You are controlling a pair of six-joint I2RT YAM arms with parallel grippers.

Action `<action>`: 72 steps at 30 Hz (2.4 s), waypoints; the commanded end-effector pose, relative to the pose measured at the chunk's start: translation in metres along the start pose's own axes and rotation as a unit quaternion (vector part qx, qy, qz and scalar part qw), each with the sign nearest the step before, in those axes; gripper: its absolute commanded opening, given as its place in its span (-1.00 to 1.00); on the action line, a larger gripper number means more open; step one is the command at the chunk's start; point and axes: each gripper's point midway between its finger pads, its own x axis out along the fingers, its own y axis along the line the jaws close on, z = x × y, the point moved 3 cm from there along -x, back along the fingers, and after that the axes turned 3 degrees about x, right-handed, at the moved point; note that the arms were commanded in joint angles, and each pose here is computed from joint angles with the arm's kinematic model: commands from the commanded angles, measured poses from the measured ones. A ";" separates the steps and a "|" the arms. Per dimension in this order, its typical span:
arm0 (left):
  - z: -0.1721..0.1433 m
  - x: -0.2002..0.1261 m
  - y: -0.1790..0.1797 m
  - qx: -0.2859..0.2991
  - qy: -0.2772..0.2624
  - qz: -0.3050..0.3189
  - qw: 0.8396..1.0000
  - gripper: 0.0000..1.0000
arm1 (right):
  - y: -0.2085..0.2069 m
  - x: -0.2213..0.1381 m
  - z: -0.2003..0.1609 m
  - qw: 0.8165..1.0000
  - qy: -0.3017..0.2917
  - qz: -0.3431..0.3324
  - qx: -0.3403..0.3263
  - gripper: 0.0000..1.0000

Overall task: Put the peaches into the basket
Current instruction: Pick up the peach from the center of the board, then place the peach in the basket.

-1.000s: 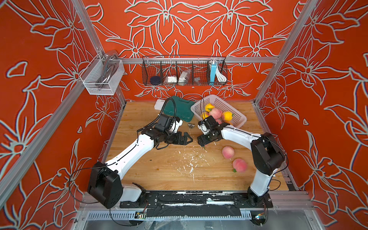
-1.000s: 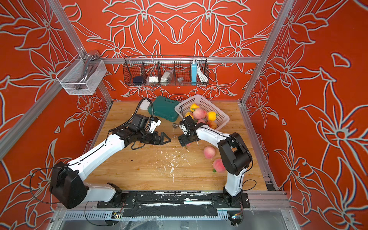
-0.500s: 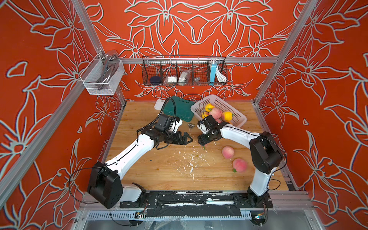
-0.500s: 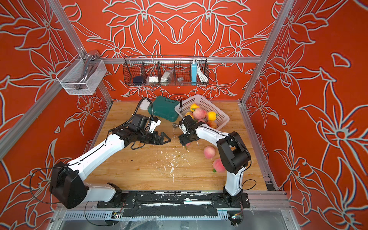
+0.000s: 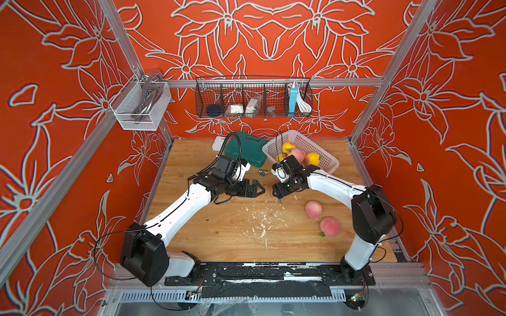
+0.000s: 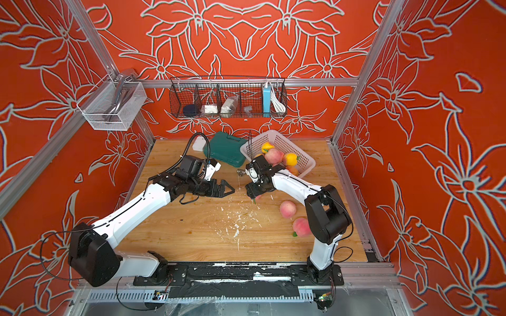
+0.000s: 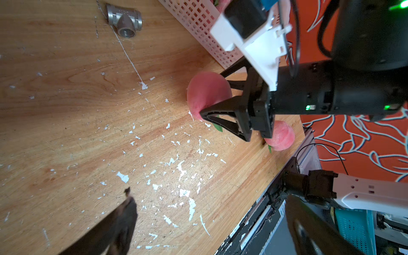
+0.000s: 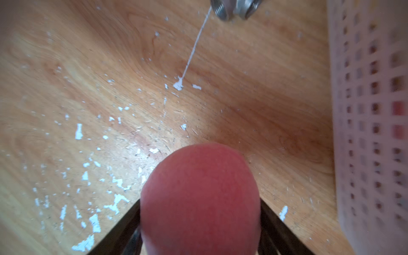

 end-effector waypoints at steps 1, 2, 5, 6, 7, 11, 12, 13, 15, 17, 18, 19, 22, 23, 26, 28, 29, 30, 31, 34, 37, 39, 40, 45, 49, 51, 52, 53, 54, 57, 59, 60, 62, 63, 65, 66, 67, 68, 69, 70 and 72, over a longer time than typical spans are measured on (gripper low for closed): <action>0.013 -0.018 -0.014 0.022 -0.030 -0.017 0.999 0.97 | 0.007 -0.039 0.020 0.999 -0.042 0.006 -0.015 0.46; 0.013 -0.019 -0.016 0.025 -0.032 -0.017 0.999 0.97 | 0.007 -0.045 0.022 0.999 -0.048 0.004 -0.017 0.46; 0.016 -0.021 -0.018 0.031 -0.036 -0.019 0.999 0.97 | 0.003 -0.066 0.032 0.997 -0.070 -0.002 -0.019 0.47; 0.017 -0.022 -0.018 0.032 -0.037 -0.019 0.999 0.97 | 0.000 -0.073 0.036 0.997 -0.078 -0.004 -0.018 0.47; 0.018 -0.021 -0.018 0.032 -0.036 -0.020 0.999 0.97 | -0.003 -0.079 0.039 0.996 -0.086 -0.004 -0.017 0.47; 0.024 -0.019 -0.022 0.036 -0.041 -0.031 0.998 0.97 | -0.021 -0.101 0.051 0.993 -0.114 -0.015 -0.004 0.47; 0.025 -0.019 -0.023 0.036 -0.043 -0.035 0.998 0.97 | -0.027 -0.106 0.053 0.993 -0.121 -0.019 0.001 0.48; 0.027 -0.018 -0.025 0.036 -0.044 -0.039 0.998 0.97 | -0.033 -0.112 0.057 0.991 -0.129 -0.022 0.006 0.47; 0.031 -0.016 -0.026 0.035 -0.046 -0.045 0.997 0.97 | -0.043 -0.120 0.062 0.989 -0.141 -0.026 0.016 0.47; 0.035 -0.014 -0.028 0.036 -0.047 -0.050 0.997 0.97 | -0.052 -0.126 0.066 0.988 -0.151 -0.033 0.024 0.48; 0.036 -0.013 -0.028 0.036 -0.046 -0.051 0.997 0.97 | -0.057 -0.129 0.068 0.987 -0.153 -0.037 0.026 0.48; 0.038 -0.012 -0.028 0.036 -0.046 -0.053 0.997 0.97 | -0.063 -0.130 0.069 0.987 -0.156 -0.040 0.031 0.48; 0.043 -0.009 -0.030 0.040 -0.049 -0.057 0.996 0.97 | -0.081 -0.135 0.071 0.985 -0.159 -0.053 0.045 0.49; 0.044 -0.008 -0.029 0.041 -0.051 -0.059 0.996 0.97 | -0.087 -0.136 0.072 0.984 -0.160 -0.057 0.049 0.49; 0.047 -0.003 -0.028 0.045 -0.052 -0.059 0.996 0.97 | -0.104 -0.136 0.070 0.983 -0.157 -0.074 0.061 0.49; 0.049 -0.001 -0.028 0.044 -0.053 -0.063 0.996 0.97 | -0.116 -0.136 0.069 0.982 -0.155 -0.085 0.069 0.50; 0.050 0.000 -0.028 0.044 -0.055 -0.066 0.995 0.97 | -0.122 -0.136 0.069 0.981 -0.154 -0.091 0.073 0.50; 0.052 0.001 -0.029 0.046 -0.057 -0.068 0.995 0.97 | -0.127 -0.136 0.068 0.981 -0.152 -0.096 0.077 0.50; 0.053 0.003 -0.028 0.046 -0.059 -0.068 0.995 0.97 | -0.132 -0.133 0.067 0.980 -0.149 -0.098 0.082 0.50; 0.058 0.009 -0.025 0.047 -0.063 -0.065 0.995 0.97 | -0.144 -0.128 0.067 0.980 -0.145 -0.099 0.094 0.50; 0.063 0.012 -0.026 0.046 -0.069 -0.071 0.994 0.97 | -0.158 -0.121 0.067 0.980 -0.137 -0.101 0.106 0.51; 0.066 0.013 -0.027 0.044 -0.072 -0.075 0.994 0.97 | -0.167 -0.114 0.066 0.980 -0.130 -0.105 0.113 0.51; 0.067 0.014 -0.028 0.044 -0.072 -0.076 0.994 0.97 | -0.170 -0.111 0.066 0.980 -0.126 -0.106 0.115 0.51; 0.069 0.015 -0.026 0.041 -0.075 -0.072 0.994 0.97 | -0.185 -0.093 0.063 0.980 -0.110 -0.104 0.128 0.50; 0.067 0.017 -0.023 0.040 -0.073 -0.067 0.994 0.97 | -0.193 -0.083 0.063 0.980 -0.102 -0.106 0.134 0.51; 0.067 0.018 -0.023 0.038 -0.071 -0.068 0.994 0.97 | -0.196 -0.078 0.064 0.980 -0.099 -0.106 0.136 0.51; 0.067 0.018 -0.023 0.038 -0.070 -0.069 0.994 0.97 | -0.198 -0.076 0.063 0.980 -0.097 -0.107 0.137 0.51; 0.066 0.019 -0.023 0.037 -0.069 -0.070 0.994 0.97 | -0.198 -0.075 0.063 0.980 -0.096 -0.107 0.138 0.51; 0.066 0.019 -0.023 0.036 -0.068 -0.070 0.995 0.97 | -0.199 -0.072 0.063 0.980 -0.094 -0.106 0.139 0.51; 0.067 0.020 -0.022 0.036 -0.068 -0.070 0.995 0.97 | -0.202 -0.068 0.062 0.980 -0.091 -0.108 0.141 0.51; 0.067 0.020 -0.023 0.036 -0.068 -0.072 0.994 0.97 | -0.204 -0.066 0.062 0.980 -0.087 -0.112 0.140 0.51; 0.067 0.020 -0.023 0.036 -0.068 -0.072 0.994 0.97 | -0.205 -0.064 0.062 0.980 -0.085 -0.114 0.140 0.51; 0.067 0.020 -0.023 0.035 -0.067 -0.072 0.995 0.97 | -0.207 -0.063 0.062 0.980 -0.083 -0.117 0.140 0.52; 0.067 0.020 -0.024 0.036 -0.068 -0.072 0.994 0.97 | -0.208 -0.061 0.062 0.980 -0.082 -0.118 0.141 0.52; 0.067 0.020 -0.023 0.036 -0.067 -0.072 0.995 0.97 | -0.209 -0.059 0.062 0.980 -0.080 -0.117 0.142 0.52; 0.068 0.020 -0.023 0.036 -0.068 -0.072 0.995 0.97 | -0.209 -0.058 0.062 0.980 -0.079 -0.115 0.142 0.51; 0.067 0.020 -0.024 0.036 -0.067 -0.072 0.995 0.97 | -0.209 -0.058 0.063 0.980 -0.079 -0.115 0.142 0.52; 0.068 0.020 -0.024 0.036 -0.067 -0.072 0.994 0.97 | -0.210 -0.058 0.063 0.980 -0.080 -0.115 0.142 0.52; 0.068 0.020 -0.024 0.035 -0.067 -0.072 0.994 0.97 | -0.210 -0.056 0.062 0.980 -0.078 -0.116 0.142 0.52; 0.068 0.020 -0.024 0.035 -0.067 -0.073 0.994 0.97 | -0.211 -0.056 0.062 0.980 -0.078 -0.117 0.142 0.52; 0.068 0.020 -0.024 0.036 -0.068 -0.073 0.994 0.97 | -0.212 -0.054 0.062 0.980 -0.074 -0.120 0.142 0.52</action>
